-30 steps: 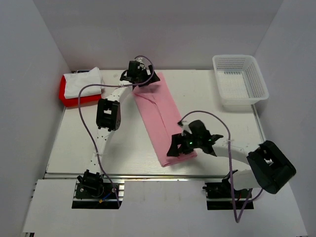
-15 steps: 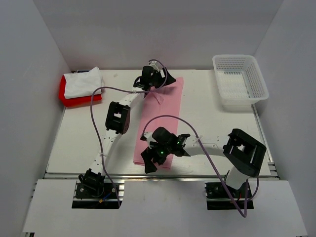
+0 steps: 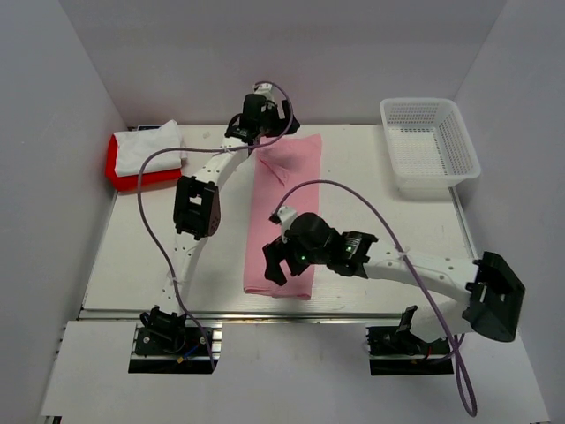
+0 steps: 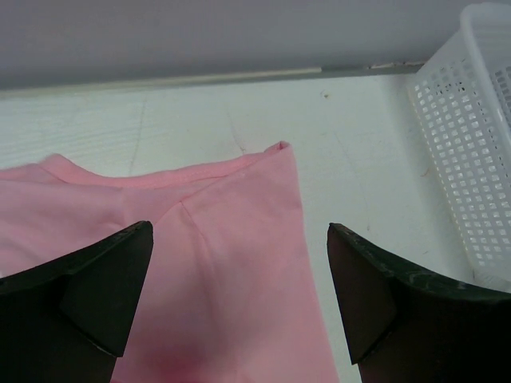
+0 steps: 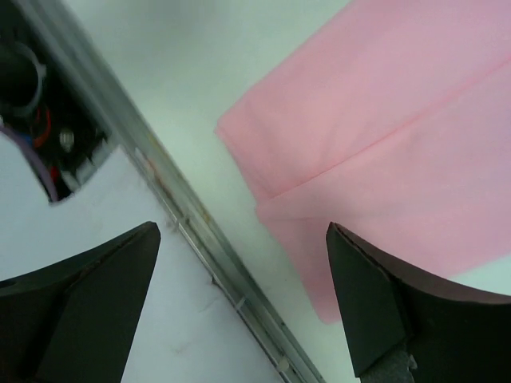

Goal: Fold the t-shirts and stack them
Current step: Rotate the tshirt 90 degrees

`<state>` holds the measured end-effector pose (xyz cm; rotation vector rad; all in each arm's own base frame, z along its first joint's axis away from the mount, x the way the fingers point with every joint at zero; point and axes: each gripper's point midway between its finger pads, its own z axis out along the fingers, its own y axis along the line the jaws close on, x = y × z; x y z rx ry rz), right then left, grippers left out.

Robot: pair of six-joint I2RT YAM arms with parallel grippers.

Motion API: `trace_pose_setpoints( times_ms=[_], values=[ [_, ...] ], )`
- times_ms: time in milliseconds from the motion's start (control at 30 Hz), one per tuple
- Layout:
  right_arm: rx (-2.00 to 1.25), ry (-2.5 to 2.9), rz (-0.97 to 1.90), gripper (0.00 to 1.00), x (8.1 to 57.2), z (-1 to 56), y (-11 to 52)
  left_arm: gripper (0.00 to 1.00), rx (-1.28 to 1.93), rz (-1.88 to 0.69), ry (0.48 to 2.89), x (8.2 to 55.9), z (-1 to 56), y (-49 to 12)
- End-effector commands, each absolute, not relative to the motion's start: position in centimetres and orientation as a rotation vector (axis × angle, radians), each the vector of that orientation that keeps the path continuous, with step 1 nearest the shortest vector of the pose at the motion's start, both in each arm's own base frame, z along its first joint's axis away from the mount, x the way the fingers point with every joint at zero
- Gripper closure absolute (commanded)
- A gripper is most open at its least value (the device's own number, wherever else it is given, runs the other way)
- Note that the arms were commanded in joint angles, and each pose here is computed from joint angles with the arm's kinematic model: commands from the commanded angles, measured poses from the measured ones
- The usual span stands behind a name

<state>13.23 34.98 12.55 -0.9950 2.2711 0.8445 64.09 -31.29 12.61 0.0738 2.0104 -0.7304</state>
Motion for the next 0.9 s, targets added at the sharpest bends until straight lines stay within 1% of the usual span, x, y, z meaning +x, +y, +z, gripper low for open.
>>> trace_pose_setpoints(
  times_ms=[0, 67, 100, 133, 167, 233, 267, 367, 467, 567, 733, 767, 833, 867],
  values=[
    [-0.706, 2.255, 0.659, 0.10, 16.8, 14.2, 31.6, 0.00, 0.180, -0.581, 1.939, 61.7, 21.4, -30.5],
    [-0.553, 2.256, 0.548, 0.10, 18.8, 14.5, 29.4, 0.00, 0.217, -0.492, 2.023, 59.9, 19.8, -30.9],
    [-0.449, 2.289, 0.435, 0.10, 19.5, 14.1, 26.8, 0.00, 0.196, -0.380, 2.052, 59.8, 19.1, -29.9],
    [-0.391, 2.278, 0.400, 0.10, 19.9, 14.7, 25.5, 0.00, 0.222, -0.313, 2.088, 58.7, 18.2, -30.3],
    [-0.283, 2.254, 0.247, 0.10, 21.2, 15.1, 22.4, 0.00, 0.199, -0.191, 2.164, 57.8, 16.5, -28.9],
    [-0.156, 2.285, 0.139, 0.10, 21.1, 14.9, 19.2, 0.00, 0.209, -0.108, 2.244, 56.7, 13.8, -28.1],
    [-0.057, 2.237, 0.055, 0.10, 22.2, 15.7, 17.0, 0.00, 0.245, -0.112, 2.292, 55.5, 12.1, -28.7],
    [0.053, 2.218, 0.015, 0.10, 22.7, 16.2, 14.9, 0.00, 0.264, -0.098, 2.351, 54.7, 9.1, -29.1],
    [0.110, 2.212, -0.022, 0.10, 23.2, 16.0, 13.5, 0.00, 0.292, -0.103, 2.359, 54.5, 8.4, -30.5],
    [0.106, 2.246, -0.039, 0.10, 23.1, 15.1, 13.1, 0.00, 0.251, -0.009, 2.412, 54.0, 6.5, -29.0],
    [0.110, 2.294, -0.067, 0.10, 23.2, 13.8, 12.5, 0.00, 0.169, 0.164, 2.458, 51.6, 6.0, -25.4],
    [0.107, 2.294, -0.061, 0.10, 23.3, 13.6, 12.6, 0.00, 0.144, 0.166, 2.445, 51.5, 7.0, -25.1],
    [0.104, 2.302, -0.044, 0.10, 23.4, 13.5, 12.7, 0.00, 0.118, 0.206, 2.467, 50.5, 6.6, -24.1],
    [0.098, 2.304, -0.029, 0.10, 23.4, 13.3, 12.8, 0.00, 0.104, 0.196, 2.460, 50.3, 7.4, -24.0]
  ],
)
